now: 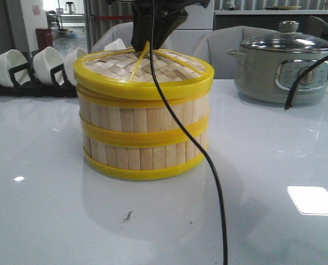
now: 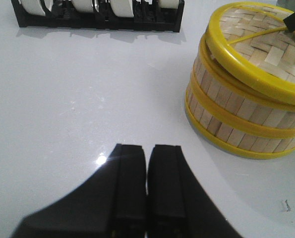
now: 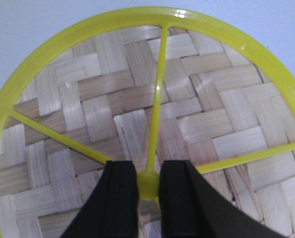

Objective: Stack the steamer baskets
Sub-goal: 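Carry the lid with the right gripper onto the top basket and lower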

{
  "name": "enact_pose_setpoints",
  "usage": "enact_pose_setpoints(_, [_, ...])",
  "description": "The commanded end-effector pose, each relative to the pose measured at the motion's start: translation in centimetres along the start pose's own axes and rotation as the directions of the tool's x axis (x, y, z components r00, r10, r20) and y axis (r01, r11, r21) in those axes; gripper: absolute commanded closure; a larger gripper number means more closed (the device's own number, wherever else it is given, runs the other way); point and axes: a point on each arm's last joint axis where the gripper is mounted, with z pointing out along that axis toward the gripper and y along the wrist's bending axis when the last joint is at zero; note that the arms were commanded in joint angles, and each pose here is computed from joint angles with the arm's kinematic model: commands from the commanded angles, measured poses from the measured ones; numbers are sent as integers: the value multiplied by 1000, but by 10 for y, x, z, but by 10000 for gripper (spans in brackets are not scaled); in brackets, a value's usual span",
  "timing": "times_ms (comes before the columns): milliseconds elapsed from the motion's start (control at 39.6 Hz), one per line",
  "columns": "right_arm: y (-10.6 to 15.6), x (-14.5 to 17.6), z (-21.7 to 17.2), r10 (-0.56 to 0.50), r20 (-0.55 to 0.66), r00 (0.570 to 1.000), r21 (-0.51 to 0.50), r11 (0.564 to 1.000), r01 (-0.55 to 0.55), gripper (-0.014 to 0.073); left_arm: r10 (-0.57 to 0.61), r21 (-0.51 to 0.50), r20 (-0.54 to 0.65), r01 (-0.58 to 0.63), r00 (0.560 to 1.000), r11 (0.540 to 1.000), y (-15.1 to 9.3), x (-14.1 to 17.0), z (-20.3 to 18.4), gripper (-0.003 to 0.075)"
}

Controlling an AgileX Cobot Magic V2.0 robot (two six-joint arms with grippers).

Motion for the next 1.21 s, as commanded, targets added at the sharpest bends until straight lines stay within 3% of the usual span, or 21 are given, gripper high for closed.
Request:
enact_pose_setpoints(0, [3, -20, -40, -8, 153, 988, -7, 1000, 9, 540, -13, 11, 111, 12, 994, 1000, -2, -17, -5, 634])
enact_pose_setpoints(1186, [3, -23, -28, -3, 190, 982, -12, 1000, 5, 540, -13, 11, 111, 12, 994, 1000, -2, -17, -5, 634])
